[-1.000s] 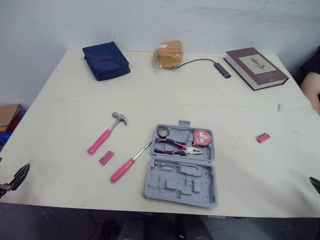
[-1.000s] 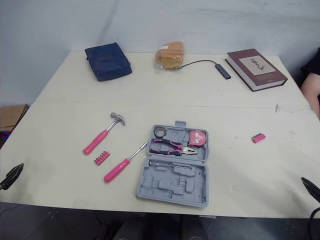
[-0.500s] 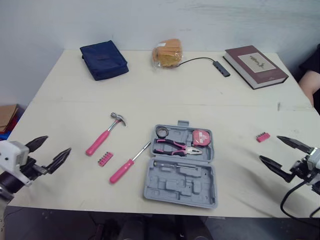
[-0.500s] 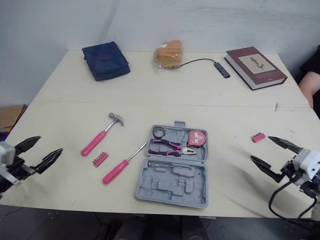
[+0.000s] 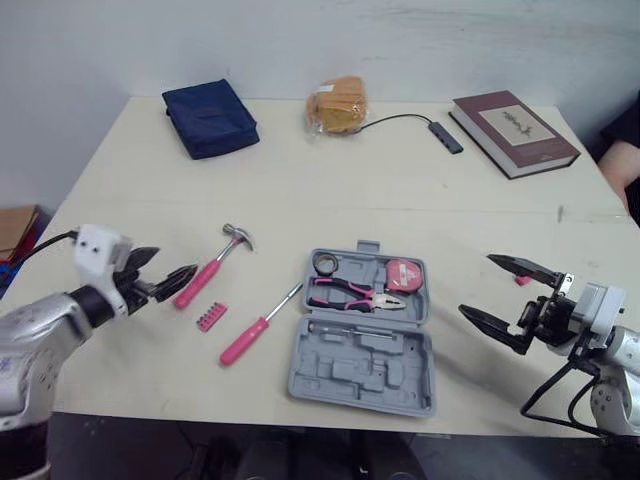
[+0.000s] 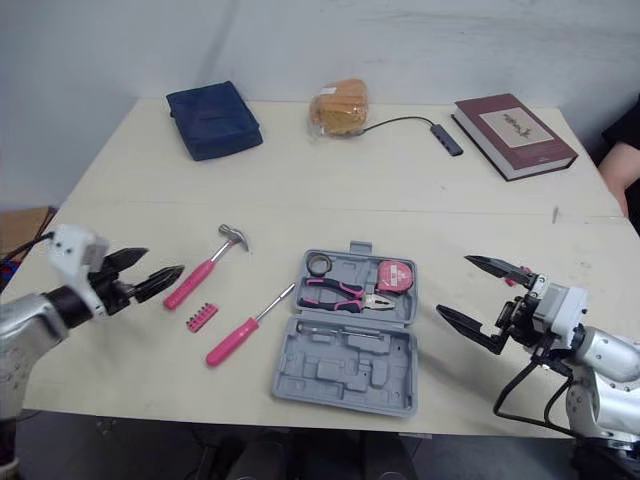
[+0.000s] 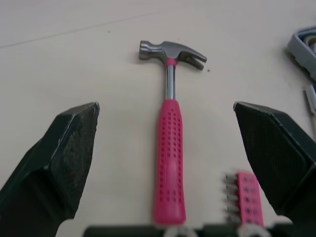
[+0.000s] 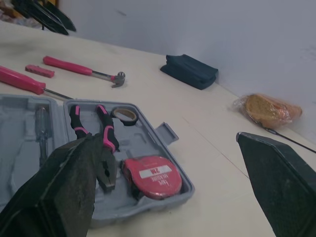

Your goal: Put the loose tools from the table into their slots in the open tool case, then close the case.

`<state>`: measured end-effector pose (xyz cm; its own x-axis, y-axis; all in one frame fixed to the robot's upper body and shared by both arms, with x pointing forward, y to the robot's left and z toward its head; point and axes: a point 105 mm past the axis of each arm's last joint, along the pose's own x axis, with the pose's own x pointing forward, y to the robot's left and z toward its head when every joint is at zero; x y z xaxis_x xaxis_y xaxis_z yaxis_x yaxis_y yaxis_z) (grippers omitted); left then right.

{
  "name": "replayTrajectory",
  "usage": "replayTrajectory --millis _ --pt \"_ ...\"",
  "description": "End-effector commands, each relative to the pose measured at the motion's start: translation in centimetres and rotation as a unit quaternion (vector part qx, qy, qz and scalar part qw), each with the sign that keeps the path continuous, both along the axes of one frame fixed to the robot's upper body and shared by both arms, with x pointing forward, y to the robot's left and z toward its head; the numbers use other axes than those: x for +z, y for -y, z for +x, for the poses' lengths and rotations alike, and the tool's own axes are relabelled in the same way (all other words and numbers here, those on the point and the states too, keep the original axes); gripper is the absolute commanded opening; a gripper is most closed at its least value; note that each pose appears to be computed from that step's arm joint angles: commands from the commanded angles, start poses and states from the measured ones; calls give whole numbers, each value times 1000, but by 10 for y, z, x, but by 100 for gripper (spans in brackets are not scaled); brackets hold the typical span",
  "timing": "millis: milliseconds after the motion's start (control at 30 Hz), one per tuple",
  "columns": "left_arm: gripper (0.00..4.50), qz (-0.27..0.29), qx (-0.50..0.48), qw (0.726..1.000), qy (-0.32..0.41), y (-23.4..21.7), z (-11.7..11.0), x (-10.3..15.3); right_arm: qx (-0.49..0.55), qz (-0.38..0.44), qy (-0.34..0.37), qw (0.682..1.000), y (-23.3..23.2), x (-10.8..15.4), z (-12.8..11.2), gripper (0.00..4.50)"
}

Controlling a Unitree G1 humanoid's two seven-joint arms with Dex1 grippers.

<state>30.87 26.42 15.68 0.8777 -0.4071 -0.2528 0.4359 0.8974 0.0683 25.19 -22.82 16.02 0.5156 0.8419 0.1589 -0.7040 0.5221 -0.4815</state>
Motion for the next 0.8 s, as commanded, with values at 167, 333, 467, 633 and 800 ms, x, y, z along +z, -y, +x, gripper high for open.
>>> replayTrajectory --millis 167,333,467,633,800 --pt "443 82 -17 994 -67 -4 37 -29 28 6 21 999 -14 6 -2 450" --pt "443 91 -32 990 -98 -3 41 -44 32 -2 14 999 -18 4 -3 450" --pt "363 79 -68 986 -130 3 28 -53 14 -7 18 1000 -16 5 -3 450" --pt "139 109 -70 980 -150 0 21 -64 4 -8 23 1000 -20 10 -4 450" --pt "52 98 -67 992 -34 3 37 -30 -10 -15 17 1000 -20 15 -7 450"
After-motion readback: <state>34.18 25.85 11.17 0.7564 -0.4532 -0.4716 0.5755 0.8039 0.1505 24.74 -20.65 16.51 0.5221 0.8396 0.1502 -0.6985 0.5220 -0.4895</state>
